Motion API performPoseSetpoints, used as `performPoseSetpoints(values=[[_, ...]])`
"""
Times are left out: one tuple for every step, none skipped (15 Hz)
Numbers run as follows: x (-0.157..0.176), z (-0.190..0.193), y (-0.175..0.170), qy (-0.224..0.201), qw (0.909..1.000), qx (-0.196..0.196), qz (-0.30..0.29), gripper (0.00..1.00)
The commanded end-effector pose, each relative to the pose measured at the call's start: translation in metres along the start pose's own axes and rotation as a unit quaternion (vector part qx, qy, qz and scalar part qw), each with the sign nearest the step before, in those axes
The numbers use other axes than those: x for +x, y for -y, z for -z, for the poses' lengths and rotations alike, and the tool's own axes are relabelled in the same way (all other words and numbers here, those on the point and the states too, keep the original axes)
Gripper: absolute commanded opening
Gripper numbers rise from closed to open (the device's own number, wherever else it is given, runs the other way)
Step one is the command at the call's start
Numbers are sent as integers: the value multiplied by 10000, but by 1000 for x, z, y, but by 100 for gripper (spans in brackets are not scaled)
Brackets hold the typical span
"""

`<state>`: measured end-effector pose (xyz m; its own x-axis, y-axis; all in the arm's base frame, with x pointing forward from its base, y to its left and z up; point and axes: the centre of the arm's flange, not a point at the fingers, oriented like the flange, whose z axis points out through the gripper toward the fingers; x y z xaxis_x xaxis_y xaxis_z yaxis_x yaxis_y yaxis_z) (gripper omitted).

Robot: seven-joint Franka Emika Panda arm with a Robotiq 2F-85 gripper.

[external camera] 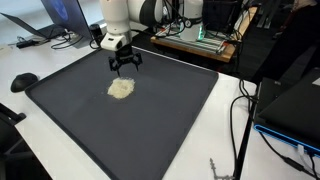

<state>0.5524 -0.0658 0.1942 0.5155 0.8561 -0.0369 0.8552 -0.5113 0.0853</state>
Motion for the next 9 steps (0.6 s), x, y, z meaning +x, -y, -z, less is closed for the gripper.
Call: performPoseSetpoints(values=[[0, 0, 0, 1, 10000, 4, 1, 100], [0, -1, 0, 2, 10000, 5, 2, 100], [-2, -1, -4, 7, 10000, -51, 52, 100], [-4, -1, -8, 12, 9999, -109, 39, 100], [-6, -1, -9, -1, 9999, -103, 71, 100], [-8, -2, -12, -8, 9999, -110, 120, 100], [-11, -3, -15, 12, 9998, -142, 134, 100], [-13, -4, -18, -29, 9998, -123, 150, 100], [-15, -6, -21, -22, 9998, -113, 170, 100]])
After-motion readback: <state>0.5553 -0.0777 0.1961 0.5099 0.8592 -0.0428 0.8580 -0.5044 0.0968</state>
